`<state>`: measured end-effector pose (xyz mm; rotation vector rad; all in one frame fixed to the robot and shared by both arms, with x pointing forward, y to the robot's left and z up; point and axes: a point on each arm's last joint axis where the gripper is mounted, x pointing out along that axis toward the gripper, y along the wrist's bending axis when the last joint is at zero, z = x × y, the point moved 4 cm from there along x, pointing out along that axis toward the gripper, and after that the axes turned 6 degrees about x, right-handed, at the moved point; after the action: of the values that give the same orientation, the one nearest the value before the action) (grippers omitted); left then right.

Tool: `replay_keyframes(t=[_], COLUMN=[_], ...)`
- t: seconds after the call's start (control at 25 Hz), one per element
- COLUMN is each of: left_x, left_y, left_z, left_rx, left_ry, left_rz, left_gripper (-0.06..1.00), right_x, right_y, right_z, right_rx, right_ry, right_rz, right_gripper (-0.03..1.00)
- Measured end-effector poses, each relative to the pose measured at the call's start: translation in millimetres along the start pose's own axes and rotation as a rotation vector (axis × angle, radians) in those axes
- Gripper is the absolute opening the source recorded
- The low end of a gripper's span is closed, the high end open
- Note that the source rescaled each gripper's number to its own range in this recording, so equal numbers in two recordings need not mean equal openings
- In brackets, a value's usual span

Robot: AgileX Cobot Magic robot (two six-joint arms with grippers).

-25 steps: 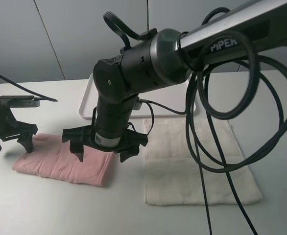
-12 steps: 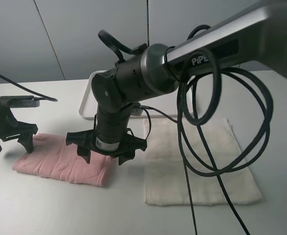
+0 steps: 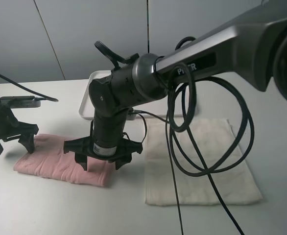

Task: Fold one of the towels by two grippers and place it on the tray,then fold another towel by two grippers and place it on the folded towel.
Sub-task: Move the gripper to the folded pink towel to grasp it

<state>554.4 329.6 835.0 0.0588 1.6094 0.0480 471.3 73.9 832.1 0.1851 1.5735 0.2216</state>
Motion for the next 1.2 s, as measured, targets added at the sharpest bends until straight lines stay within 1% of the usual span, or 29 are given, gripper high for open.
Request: replay_keyframes(t=[0.2, 0.44, 0.64, 1.0, 1.12, 1.2], left_x=[0.0, 0.0, 0.0, 0.0, 0.0, 0.5], left_y=[-0.9, -1.2, -1.2, -1.2, -1.2, -1.7], left_z=[0.0, 0.0, 0.0, 0.0, 0.0, -0.1], left_rx=[0.005, 0.004, 0.004, 0.004, 0.006, 0.015], left_ry=[0.000, 0.000, 0.000, 0.000, 0.000, 0.002], left_rz=[-0.007, -0.009, -0.009, -0.009, -0.009, -0.013], left_gripper=[1.00, 1.00, 1.00, 1.00, 1.00, 1.00], right_x=[6.2, 7.1, 8.5, 10.1, 12.6, 14.4], right_y=[-4.7, -4.1, -3.3, -2.0, -2.2, -1.9], right_z=[-0.8, 0.1, 1.5, 3.6, 3.8, 2.9], right_rx=[-0.019, -0.011, -0.006, -0.004, -0.002, 0.011], right_ry=[0.012, 0.010, 0.000, -0.015, -0.012, -0.004], right_rz=[-0.031, -0.030, -0.024, -0.012, -0.014, -0.009], right_gripper=[0.78, 0.78, 0.76, 0.64, 0.57, 0.49])
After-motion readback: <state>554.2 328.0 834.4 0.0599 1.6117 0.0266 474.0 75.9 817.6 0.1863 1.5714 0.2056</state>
